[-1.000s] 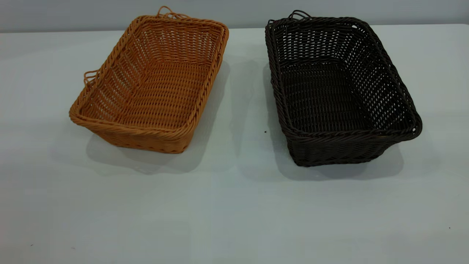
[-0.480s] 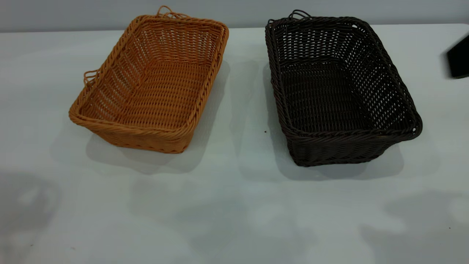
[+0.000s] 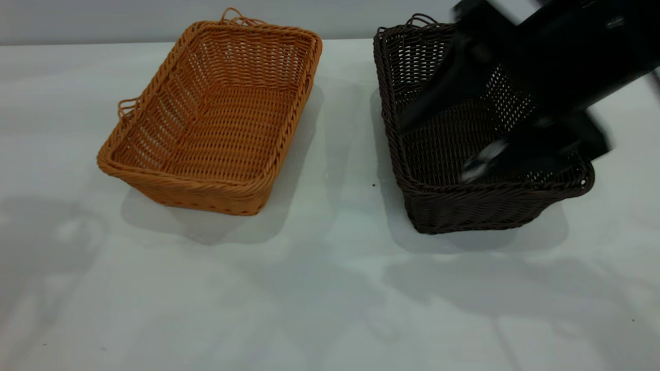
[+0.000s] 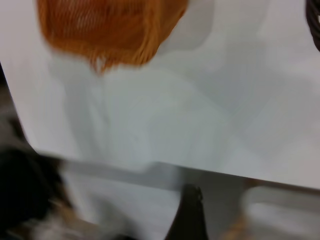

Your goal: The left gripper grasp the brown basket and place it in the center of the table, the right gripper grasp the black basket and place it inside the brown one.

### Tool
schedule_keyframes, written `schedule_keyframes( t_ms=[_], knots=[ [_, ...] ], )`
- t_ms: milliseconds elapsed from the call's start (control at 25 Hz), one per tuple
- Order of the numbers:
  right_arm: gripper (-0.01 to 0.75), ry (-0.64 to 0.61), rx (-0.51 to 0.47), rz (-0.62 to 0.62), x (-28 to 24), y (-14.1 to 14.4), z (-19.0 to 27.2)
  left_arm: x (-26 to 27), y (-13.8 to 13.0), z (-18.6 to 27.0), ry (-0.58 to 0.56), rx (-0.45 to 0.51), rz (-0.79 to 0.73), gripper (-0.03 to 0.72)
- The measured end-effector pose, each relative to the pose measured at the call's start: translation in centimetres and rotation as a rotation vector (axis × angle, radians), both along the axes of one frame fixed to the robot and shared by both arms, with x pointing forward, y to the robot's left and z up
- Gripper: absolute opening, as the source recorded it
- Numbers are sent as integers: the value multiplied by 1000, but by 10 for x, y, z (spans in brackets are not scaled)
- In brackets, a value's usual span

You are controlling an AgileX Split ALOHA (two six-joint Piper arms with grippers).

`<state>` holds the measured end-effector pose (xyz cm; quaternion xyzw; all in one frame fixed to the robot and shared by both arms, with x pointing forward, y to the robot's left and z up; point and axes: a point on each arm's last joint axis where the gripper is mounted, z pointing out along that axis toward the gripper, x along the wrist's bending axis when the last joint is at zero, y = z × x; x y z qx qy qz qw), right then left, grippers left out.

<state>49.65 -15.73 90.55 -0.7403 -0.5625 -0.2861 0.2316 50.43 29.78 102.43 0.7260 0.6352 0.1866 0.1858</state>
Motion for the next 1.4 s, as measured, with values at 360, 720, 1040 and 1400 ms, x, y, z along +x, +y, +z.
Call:
schedule_keyframes(
  t_ms=[360,720,1040,1400],
  knots=[
    [566,329,80,-473,23,3,-60,3,-2,-1,-1,-25,7,593],
    [560,385,-91,-730,31,-14,-89,5,-3,0,-23,-43,17,593],
    [541,381,-200,-838,42,-22,-113,35,-6,-28,76,-101,46,593],
    [541,411,-212,-845,39,-22,-123,107,-14,-84,165,-90,19,593]
  ],
)
